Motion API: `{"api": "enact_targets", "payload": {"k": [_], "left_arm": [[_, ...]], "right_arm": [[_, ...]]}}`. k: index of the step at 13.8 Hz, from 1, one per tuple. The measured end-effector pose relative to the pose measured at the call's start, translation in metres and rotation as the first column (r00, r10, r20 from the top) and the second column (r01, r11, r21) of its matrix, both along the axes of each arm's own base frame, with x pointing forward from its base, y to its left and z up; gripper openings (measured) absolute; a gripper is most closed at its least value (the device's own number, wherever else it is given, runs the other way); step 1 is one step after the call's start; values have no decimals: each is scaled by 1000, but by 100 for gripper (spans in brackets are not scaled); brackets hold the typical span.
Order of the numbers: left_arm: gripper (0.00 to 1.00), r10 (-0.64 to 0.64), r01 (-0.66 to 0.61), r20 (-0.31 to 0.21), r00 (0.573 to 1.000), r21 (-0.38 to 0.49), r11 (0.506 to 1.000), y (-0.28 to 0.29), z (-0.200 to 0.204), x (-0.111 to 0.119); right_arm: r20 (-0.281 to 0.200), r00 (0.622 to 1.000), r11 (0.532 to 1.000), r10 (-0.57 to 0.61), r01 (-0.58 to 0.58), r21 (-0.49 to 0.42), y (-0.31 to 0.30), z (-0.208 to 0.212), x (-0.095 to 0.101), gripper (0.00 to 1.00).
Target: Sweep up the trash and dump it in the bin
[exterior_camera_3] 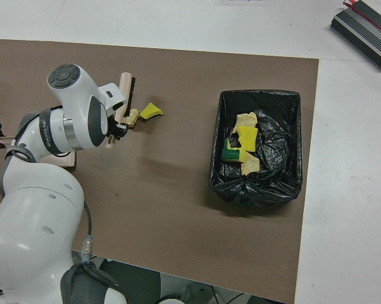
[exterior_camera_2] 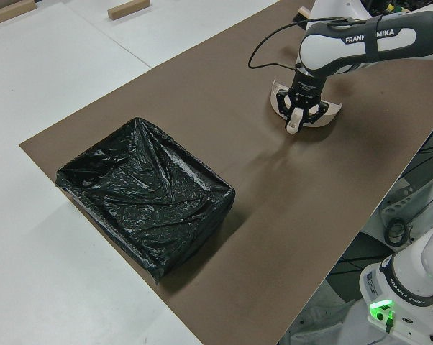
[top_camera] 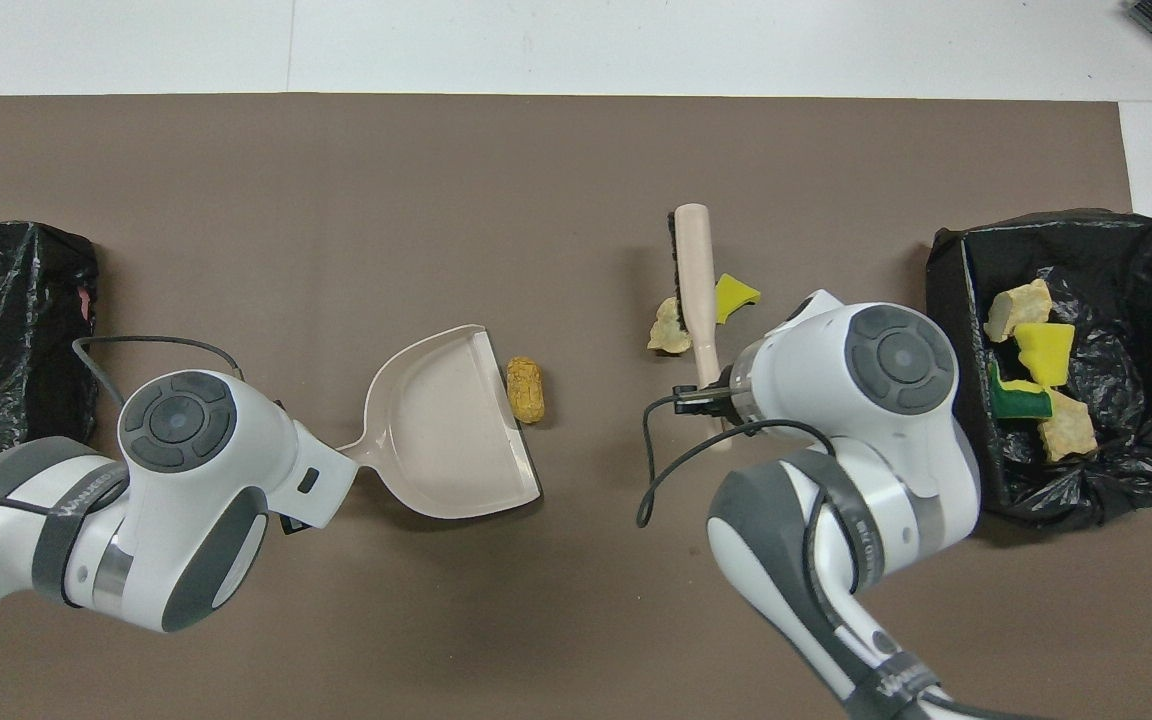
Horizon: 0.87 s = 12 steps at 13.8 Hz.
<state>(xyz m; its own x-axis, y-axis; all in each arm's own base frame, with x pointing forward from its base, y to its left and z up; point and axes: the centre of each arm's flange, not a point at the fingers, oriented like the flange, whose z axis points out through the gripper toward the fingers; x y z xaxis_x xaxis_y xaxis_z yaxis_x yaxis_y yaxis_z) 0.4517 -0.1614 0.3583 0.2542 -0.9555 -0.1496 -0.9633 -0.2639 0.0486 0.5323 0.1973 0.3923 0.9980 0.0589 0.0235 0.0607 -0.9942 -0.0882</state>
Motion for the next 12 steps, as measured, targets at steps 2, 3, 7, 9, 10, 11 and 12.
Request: {"api": "enact_targets", "payload": {"k": [2,3,7,9,10,11,12], "left_arm": [[33,-3,3,0,1000,-1,1000,1,0,1],[33,-8,8,0,1000,-2,1000,3,0,1],[33,-22,22,-3,1000,-7,1000,13,0,5],[33,-36,36,-5,999,-8,999,13,0,5],[33,-38,38,-6,999,-8,999,14,0,5],[33,-39,39,-6,999,-8,999,14,0,5],[33,-39,39,-6,999,-8,999,14,0,5]], "right_arm": [[-33,997,996,72,-74,-45,-60,-3,21,26],[-55,992,990,111,-115,-77,-85,-1,30,26],[-147,972,968,182,-203,-146,-103,-27,33,26],[-167,962,960,218,-242,-141,-82,-38,29,26],[-175,956,956,234,-259,-140,-70,-43,27,26],[-175,957,956,232,-258,-142,-55,-48,24,26],[-172,961,959,216,-242,-146,-39,-53,21,26]]}}
